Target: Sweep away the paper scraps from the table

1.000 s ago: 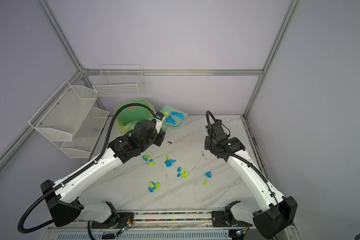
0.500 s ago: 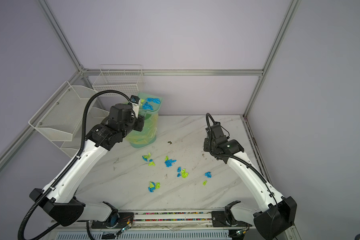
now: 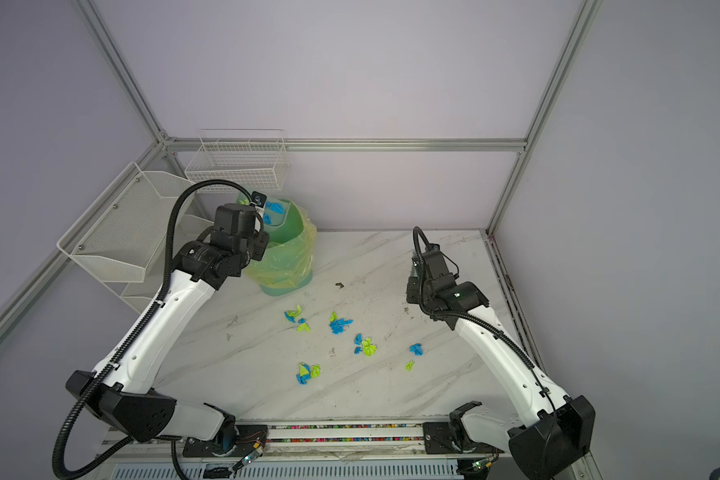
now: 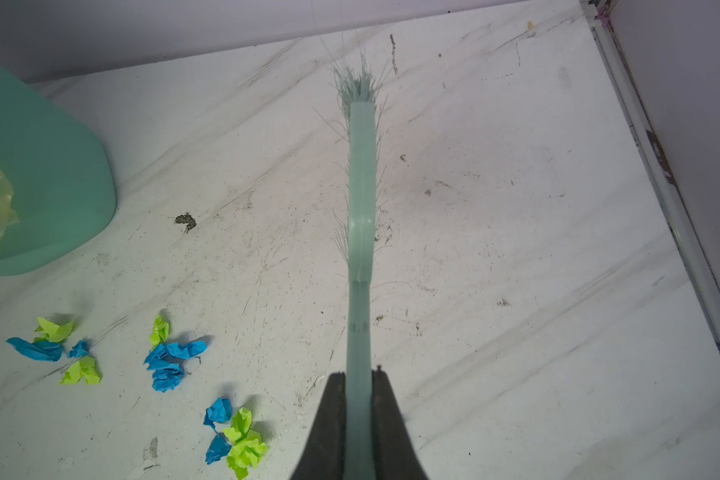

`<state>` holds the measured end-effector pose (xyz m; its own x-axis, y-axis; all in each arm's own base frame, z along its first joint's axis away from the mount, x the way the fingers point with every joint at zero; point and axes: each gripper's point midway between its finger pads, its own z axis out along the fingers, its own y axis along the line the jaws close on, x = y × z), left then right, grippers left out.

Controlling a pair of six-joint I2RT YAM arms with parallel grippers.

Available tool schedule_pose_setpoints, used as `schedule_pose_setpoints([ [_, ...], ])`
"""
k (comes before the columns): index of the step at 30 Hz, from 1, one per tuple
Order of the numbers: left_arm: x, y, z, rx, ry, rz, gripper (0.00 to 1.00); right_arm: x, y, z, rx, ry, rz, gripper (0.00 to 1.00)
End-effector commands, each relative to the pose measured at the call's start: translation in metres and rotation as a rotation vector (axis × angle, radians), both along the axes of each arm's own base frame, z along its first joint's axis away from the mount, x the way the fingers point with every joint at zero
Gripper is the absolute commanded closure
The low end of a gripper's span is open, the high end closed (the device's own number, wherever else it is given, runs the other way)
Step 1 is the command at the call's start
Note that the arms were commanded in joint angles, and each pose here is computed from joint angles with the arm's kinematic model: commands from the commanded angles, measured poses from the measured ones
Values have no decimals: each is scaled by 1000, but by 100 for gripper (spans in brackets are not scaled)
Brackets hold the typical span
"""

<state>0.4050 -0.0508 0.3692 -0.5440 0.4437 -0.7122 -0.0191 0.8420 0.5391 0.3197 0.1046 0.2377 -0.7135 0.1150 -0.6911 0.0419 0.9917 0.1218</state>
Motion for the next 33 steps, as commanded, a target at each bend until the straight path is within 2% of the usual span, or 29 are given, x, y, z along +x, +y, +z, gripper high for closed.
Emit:
schedule_pose_setpoints([
  [1, 9, 20, 26, 174, -60, 69, 100, 1, -2, 9, 0, -43, 4, 100],
  [5, 18, 27, 18, 319, -38, 112, 100, 2, 0, 7, 3, -44, 14, 100],
  [10, 27, 16, 14, 523, -22, 123, 100, 3, 0, 7, -6, -48, 18, 100],
  [16, 32, 9, -4, 643, 22, 100, 100, 6, 2, 8, -4, -52, 26, 100],
  [20, 31, 11, -15, 785, 40, 73, 100, 5, 1, 7, -11, -51, 28, 100],
  [33, 29, 13, -10, 785, 31, 97, 100, 6, 2, 10, -2, -64, 33, 100],
])
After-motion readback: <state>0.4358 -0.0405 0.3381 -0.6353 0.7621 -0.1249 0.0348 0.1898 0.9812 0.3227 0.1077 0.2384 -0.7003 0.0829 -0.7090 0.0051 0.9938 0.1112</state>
